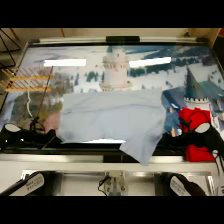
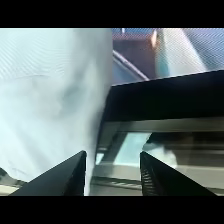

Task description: Fold the shirts.

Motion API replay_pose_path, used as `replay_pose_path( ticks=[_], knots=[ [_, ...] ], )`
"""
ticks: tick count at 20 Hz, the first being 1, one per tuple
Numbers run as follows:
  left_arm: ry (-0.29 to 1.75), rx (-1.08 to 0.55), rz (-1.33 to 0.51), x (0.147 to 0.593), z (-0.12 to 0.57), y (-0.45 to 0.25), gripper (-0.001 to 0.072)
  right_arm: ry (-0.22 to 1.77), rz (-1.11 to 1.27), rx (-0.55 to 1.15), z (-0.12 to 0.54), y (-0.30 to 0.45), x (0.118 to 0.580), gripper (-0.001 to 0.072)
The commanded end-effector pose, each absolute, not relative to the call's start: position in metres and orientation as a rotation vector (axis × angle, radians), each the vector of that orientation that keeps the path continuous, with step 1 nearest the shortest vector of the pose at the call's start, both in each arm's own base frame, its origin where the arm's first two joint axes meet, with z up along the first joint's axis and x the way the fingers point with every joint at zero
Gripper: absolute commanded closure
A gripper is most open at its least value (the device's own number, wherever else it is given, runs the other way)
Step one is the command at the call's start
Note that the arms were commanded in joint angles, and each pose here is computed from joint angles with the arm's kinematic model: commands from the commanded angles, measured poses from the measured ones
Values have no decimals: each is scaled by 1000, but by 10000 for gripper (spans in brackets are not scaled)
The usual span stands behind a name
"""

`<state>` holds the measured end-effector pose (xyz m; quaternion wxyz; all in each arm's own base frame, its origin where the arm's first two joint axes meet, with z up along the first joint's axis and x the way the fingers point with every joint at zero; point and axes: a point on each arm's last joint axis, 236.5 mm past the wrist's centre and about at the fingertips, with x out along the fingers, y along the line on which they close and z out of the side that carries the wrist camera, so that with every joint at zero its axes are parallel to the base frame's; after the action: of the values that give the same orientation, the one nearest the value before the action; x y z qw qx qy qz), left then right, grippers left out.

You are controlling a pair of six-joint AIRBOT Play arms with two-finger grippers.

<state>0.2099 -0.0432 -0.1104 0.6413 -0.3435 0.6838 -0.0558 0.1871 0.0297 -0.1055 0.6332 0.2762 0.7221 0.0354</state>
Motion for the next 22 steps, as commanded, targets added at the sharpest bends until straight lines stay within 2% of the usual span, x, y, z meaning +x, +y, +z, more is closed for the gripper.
replay_pose_path(
  ticks=[1,8,10,12,15,22],
  knots=[
    [1570,-801,-142,208,-107,-48,680,1593,81,696,-114,40,193,269],
    [1547,-837,-150,214,-104,-52,680,1543,94,749,-120,50,198,276],
    [1547,-836,-150,214,-104,-52,680,1539,99,758,-120,52,198,489],
    [1546,-833,-153,214,-104,-52,680,1526,122,755,-119,54,201,654],
    [1530,-795,-197,220,-97,-51,680,1456,227,753,-103,65,218,655],
    [1407,-677,-306,272,-35,-35,680,1240,266,672,-26,41,300,656]
  ],
)
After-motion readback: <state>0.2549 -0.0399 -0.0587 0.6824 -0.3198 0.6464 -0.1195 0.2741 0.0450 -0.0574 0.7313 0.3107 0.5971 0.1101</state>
